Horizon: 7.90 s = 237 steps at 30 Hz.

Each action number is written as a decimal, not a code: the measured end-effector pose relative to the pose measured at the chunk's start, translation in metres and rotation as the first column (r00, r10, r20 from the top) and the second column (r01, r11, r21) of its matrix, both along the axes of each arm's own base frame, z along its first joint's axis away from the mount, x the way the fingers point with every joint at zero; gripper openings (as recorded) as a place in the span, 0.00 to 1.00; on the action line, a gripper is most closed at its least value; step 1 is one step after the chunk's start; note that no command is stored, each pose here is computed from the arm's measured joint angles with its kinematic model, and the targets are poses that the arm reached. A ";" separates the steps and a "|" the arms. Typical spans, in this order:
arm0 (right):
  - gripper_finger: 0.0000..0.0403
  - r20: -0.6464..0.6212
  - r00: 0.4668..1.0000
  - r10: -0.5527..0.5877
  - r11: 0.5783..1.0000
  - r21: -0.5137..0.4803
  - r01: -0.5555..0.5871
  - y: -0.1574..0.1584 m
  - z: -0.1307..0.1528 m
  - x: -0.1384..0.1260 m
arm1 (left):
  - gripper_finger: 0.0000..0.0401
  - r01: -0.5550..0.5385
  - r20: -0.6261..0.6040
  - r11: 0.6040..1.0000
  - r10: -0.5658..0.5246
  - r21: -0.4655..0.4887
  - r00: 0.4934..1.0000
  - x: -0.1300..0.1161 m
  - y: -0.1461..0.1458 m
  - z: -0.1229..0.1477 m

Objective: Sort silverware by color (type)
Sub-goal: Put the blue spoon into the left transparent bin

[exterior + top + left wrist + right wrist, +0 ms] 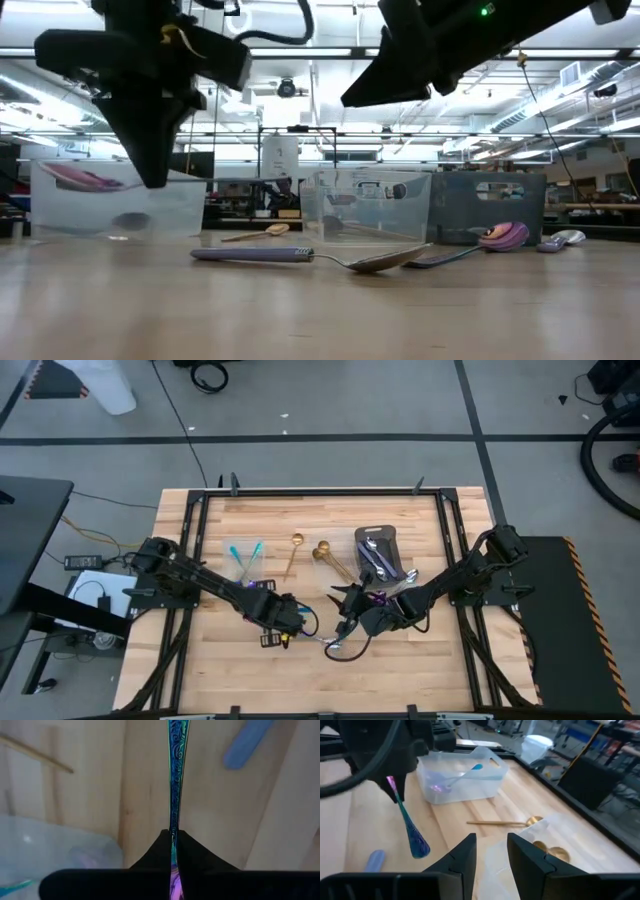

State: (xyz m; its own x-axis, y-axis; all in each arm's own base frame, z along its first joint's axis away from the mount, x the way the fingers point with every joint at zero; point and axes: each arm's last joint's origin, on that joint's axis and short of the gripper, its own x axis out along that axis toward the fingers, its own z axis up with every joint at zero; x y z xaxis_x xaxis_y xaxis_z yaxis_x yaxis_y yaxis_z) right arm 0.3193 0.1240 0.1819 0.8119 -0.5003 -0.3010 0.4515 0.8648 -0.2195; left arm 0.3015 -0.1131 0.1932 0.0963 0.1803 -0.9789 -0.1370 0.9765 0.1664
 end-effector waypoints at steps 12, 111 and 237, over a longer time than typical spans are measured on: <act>0.30 0.005 1.000 -0.014 1.000 -0.021 0.014 0.001 0.001 -0.001 | 0.04 -0.040 0.075 0.999 0.037 0.031 0.996 -0.018 0.009 0.035; 0.30 -0.003 1.000 -0.008 1.000 -0.017 0.008 0.001 0.000 -0.001 | 0.37 -0.603 0.579 0.786 0.556 -0.134 0.596 -0.165 0.078 -0.015; 0.06 -0.076 0.978 0.192 0.955 0.244 -0.168 -0.028 0.053 -0.007 | 0.49 -0.039 0.917 0.997 0.073 -0.063 0.392 -0.066 0.044 0.035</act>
State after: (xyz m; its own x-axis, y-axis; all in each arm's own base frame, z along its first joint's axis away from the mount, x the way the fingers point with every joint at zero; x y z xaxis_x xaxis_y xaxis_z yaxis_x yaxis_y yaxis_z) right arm 0.3121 0.0961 0.2351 0.8427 -0.2542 -0.4746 0.2701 0.9622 -0.0358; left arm 0.2360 -0.0692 0.2281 0.9303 0.1976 -0.3089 -0.2447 0.9619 -0.1216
